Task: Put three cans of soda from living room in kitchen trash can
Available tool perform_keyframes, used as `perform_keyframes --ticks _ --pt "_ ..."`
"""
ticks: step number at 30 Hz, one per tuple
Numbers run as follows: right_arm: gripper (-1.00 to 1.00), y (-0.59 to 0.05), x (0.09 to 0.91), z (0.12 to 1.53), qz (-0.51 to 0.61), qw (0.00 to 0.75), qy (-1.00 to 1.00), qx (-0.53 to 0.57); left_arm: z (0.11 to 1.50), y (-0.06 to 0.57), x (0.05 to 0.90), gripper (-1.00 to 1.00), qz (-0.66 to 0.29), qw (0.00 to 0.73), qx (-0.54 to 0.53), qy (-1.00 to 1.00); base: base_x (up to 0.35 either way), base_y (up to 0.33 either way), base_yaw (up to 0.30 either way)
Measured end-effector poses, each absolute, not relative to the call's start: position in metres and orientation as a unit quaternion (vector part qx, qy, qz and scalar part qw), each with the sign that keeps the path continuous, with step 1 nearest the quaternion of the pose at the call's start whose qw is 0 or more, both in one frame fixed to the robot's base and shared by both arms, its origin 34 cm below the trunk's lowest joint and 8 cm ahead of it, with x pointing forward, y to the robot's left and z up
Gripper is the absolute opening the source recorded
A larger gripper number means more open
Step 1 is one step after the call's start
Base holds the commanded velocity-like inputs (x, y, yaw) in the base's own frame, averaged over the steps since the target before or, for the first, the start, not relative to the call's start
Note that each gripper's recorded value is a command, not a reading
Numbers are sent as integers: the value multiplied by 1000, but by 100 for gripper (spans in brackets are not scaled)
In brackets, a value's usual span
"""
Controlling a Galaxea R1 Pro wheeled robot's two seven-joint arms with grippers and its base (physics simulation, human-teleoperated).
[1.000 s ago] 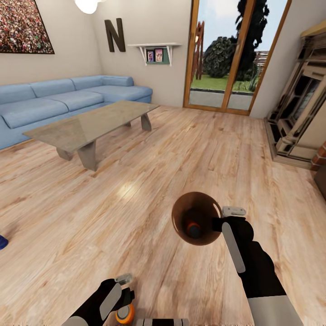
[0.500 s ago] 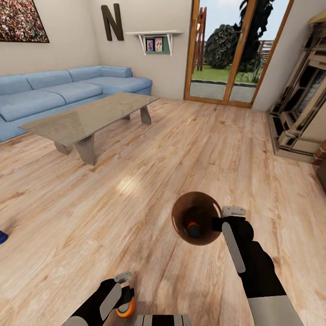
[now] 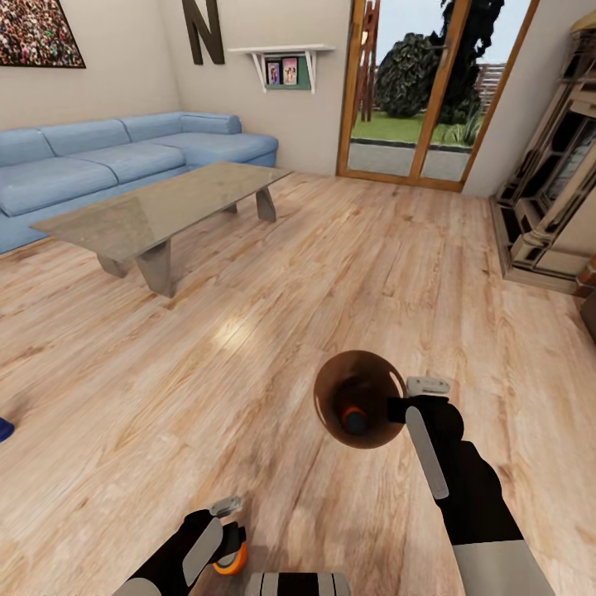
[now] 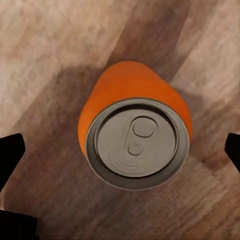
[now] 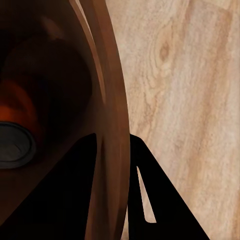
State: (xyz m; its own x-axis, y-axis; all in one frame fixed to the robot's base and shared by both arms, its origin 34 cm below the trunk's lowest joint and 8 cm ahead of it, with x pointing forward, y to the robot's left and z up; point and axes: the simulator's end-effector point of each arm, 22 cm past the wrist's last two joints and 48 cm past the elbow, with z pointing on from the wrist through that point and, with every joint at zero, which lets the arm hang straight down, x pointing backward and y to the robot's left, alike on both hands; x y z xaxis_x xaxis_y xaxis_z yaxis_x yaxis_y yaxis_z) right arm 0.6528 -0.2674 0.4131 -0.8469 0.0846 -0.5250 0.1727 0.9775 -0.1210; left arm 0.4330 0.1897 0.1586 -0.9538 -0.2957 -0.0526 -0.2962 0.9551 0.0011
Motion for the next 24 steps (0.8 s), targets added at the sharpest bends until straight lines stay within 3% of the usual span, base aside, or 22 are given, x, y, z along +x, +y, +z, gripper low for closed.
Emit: perform_keyframes --ticks 24 --pt "-100 -266 653 413 -81 269 957 67 160 193 446 100 9 55 -155 986 0 0 0"
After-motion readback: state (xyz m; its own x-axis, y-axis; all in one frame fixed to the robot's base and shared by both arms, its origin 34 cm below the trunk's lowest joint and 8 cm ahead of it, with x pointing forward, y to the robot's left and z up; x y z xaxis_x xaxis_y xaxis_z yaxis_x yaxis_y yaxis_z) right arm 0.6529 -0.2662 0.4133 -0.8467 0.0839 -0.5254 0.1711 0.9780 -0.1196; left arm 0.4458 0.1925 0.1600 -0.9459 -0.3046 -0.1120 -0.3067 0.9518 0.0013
